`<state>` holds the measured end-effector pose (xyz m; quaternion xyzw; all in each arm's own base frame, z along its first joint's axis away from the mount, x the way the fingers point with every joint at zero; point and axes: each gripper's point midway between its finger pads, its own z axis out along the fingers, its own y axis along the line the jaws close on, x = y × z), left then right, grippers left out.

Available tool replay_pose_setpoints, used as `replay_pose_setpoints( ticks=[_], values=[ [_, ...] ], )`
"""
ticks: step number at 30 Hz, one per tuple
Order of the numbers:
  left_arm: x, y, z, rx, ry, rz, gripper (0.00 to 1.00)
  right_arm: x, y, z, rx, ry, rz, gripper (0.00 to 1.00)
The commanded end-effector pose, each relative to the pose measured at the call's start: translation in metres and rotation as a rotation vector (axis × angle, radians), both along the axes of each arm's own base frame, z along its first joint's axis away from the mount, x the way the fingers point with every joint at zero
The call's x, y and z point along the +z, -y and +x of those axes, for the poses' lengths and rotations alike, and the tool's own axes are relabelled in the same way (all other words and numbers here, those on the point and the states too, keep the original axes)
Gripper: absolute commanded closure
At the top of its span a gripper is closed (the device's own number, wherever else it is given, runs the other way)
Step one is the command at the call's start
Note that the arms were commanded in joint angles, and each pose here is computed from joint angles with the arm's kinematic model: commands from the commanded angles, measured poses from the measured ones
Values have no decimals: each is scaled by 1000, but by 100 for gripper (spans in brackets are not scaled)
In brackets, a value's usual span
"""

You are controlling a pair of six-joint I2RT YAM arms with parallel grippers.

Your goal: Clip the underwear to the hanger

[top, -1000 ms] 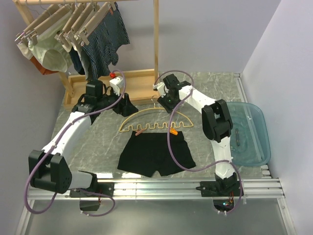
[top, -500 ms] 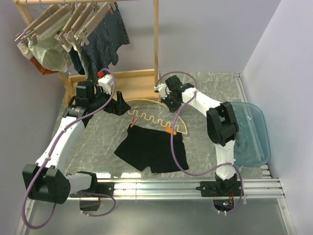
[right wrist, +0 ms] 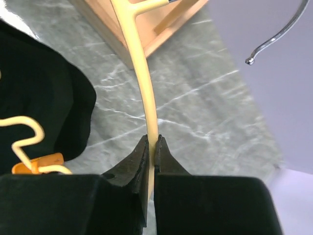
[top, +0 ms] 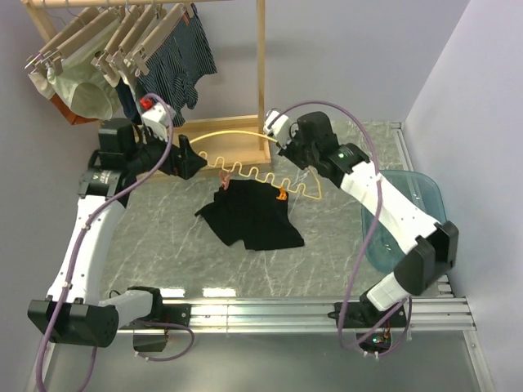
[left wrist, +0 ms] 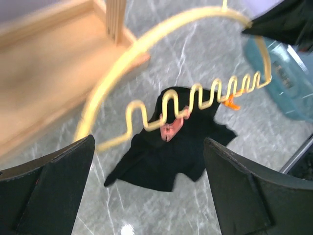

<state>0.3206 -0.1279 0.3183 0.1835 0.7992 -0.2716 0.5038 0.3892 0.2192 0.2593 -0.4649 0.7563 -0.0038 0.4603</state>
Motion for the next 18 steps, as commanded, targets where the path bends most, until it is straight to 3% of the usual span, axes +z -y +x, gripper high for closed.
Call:
replay_pose_setpoints(
  ticks=[1,7,13,18],
  values=[
    [64,2,-14,-50,132,-44,1,39,4,-5,23,192,-31,100],
    [121,9,-40,-113,211,-82,1,73,13,-14,42,326,-91,100],
    [113,12,-52,-167,180,-56,2,121,15,-30,69,491,-75,100],
    [120,7,-51,-118,212,-54,3,156,9,-47,111,624,-57,100]
  ],
)
